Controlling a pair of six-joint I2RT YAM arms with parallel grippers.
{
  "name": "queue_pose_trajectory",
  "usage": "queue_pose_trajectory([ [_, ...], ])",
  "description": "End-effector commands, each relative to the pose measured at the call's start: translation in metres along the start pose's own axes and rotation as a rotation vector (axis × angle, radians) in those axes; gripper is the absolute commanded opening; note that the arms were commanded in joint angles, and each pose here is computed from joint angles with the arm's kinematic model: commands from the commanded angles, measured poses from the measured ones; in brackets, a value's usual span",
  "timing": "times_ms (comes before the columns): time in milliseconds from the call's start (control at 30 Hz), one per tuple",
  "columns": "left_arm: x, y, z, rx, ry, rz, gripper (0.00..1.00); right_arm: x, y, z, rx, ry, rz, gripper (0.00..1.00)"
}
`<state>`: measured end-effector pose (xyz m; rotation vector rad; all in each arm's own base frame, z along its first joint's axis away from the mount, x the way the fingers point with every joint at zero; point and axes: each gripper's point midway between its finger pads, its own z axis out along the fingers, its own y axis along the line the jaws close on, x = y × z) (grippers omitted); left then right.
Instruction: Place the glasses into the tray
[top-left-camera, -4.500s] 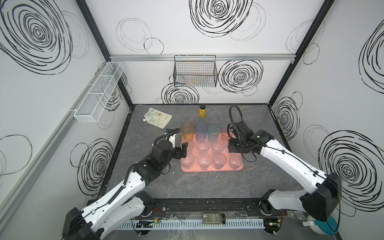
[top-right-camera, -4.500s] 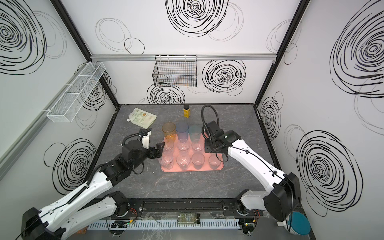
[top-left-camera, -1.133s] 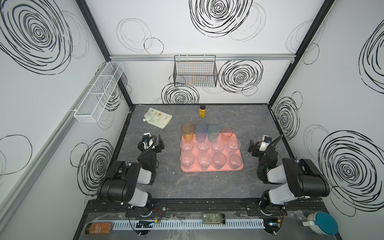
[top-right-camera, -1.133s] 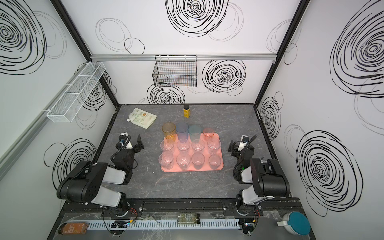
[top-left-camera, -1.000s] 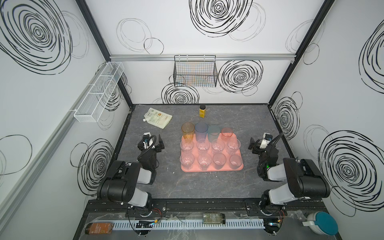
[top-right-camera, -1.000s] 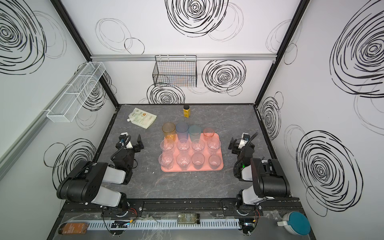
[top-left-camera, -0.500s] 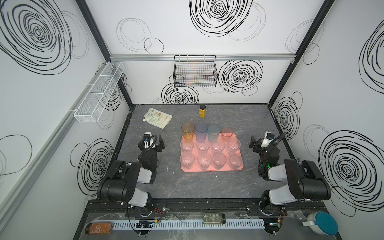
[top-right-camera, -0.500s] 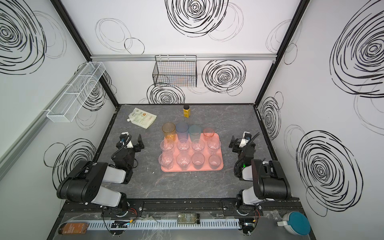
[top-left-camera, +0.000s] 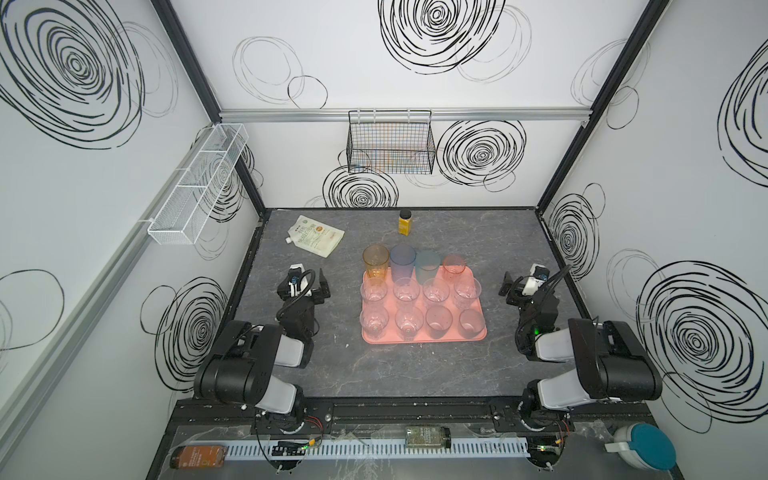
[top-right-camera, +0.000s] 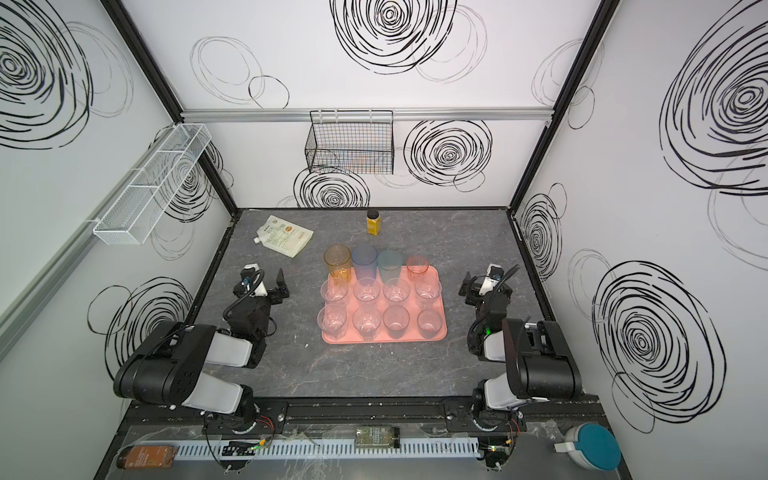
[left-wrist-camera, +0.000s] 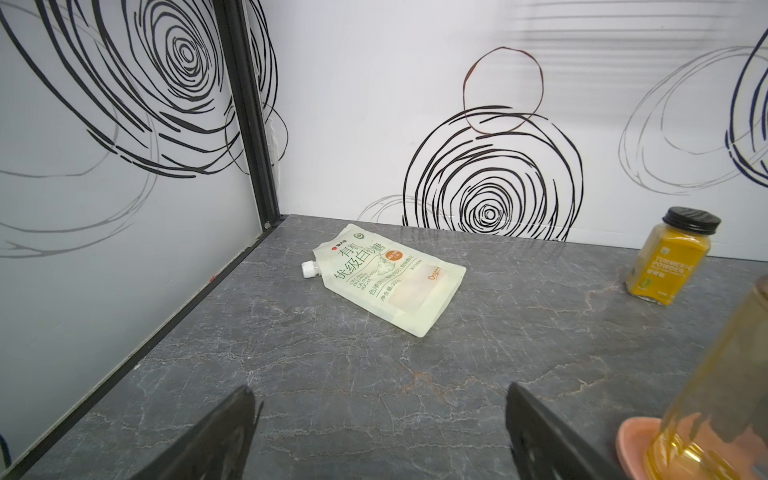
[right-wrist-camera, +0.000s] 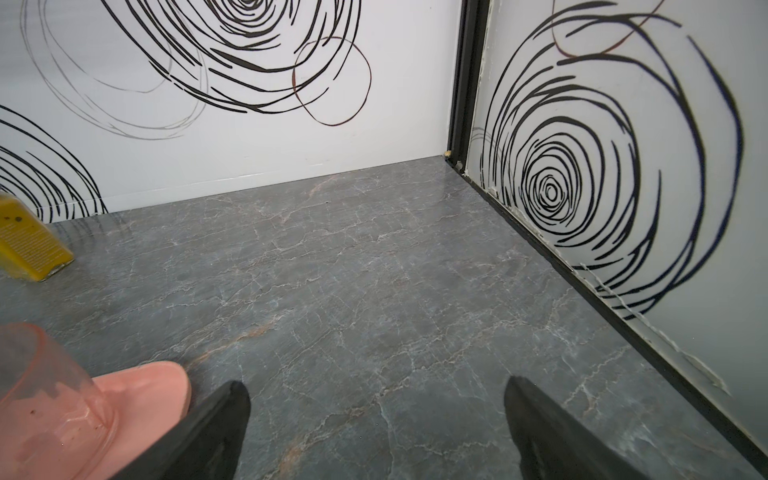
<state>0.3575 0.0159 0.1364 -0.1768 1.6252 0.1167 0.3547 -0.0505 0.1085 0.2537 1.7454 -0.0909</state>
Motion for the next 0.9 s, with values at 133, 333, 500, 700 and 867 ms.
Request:
queue_pose_trajectory([
  [133, -0.0176, -0.0031, 0.0005, 0.009, -0.068, 0.003, 0.96, -0.0145, 0.0014, 0.004, 0.016, -0.038, 0.001, 1.0],
  [333, -0.017, -0.003, 0.0006, 0.01, -0.066, 0.004, 0.96, -0.0146, 0.0016, 0.0042, 0.019, -0.039, -0.001, 1.0],
  [500, -0.0174, -0.003, 0.0006, 0.01, -0.067, 0.003, 0.96, -0.0147, 0.0022, 0.0045, 0.018, -0.038, -0.001, 1.0],
  [700, -0.0161, -0.0075, 0.0, 0.011, -0.065, 0.027, 0.96, -0.0147, 0.0019, 0.0044, 0.019, -0.038, -0.001, 1.0],
  [867, -0.0162, -0.0042, 0.0005, 0.011, -0.062, 0.005, 0.96, -0.0148, 0.0018, 0.0045, 0.019, -0.038, -0.001, 1.0],
])
